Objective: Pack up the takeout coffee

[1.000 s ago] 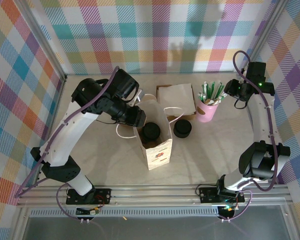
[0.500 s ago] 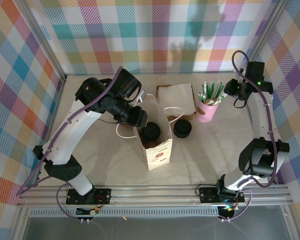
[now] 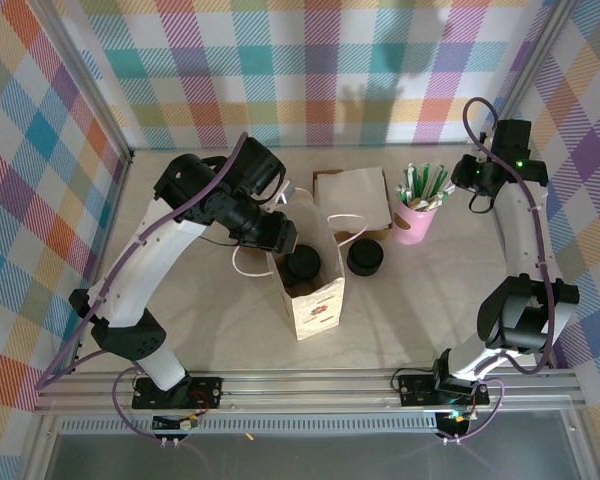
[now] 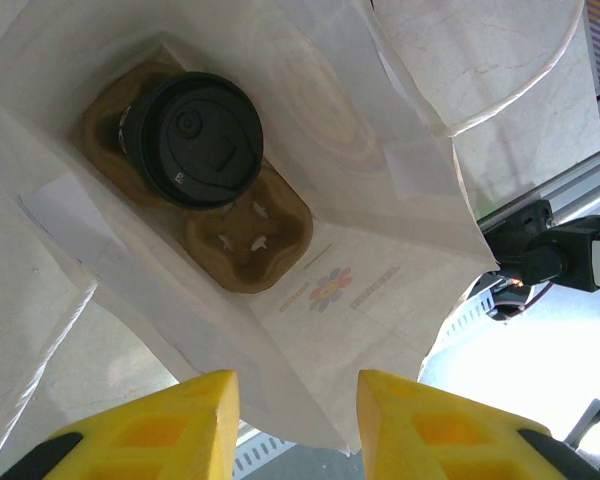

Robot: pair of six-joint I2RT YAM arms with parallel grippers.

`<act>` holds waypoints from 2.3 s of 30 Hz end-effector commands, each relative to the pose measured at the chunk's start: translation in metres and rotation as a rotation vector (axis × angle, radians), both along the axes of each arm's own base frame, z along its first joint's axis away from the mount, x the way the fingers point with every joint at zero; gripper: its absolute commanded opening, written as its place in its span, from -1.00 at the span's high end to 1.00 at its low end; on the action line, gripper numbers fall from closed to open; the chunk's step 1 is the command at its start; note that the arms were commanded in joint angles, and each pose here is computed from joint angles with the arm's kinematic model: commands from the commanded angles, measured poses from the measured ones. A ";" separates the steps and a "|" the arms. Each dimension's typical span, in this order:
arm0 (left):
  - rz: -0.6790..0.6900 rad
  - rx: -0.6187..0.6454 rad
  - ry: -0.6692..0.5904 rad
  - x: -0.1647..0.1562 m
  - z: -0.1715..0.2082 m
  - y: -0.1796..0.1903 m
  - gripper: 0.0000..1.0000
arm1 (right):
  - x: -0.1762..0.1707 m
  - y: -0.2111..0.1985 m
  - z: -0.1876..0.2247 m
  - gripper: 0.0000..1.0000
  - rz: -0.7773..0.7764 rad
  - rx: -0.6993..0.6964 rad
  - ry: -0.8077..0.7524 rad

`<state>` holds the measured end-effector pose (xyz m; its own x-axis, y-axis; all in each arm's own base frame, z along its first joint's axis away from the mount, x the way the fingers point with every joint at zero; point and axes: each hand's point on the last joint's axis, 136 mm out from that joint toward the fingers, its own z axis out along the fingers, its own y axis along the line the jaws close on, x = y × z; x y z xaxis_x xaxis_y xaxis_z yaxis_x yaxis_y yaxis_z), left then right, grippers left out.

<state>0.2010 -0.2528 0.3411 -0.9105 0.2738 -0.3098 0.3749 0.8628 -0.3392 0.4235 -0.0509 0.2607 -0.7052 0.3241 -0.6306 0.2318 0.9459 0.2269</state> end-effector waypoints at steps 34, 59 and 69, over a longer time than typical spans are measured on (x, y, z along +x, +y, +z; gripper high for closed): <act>-0.028 0.032 0.043 -0.022 0.000 0.008 0.29 | 0.003 0.008 0.027 0.93 0.084 -0.001 -0.063; -0.053 0.021 0.019 -0.023 -0.002 0.000 0.27 | -0.015 0.003 0.060 1.00 0.043 -0.031 -0.105; -0.076 0.004 -0.010 -0.021 0.001 -0.002 0.26 | -0.016 -0.006 0.098 1.00 0.024 -0.112 -0.165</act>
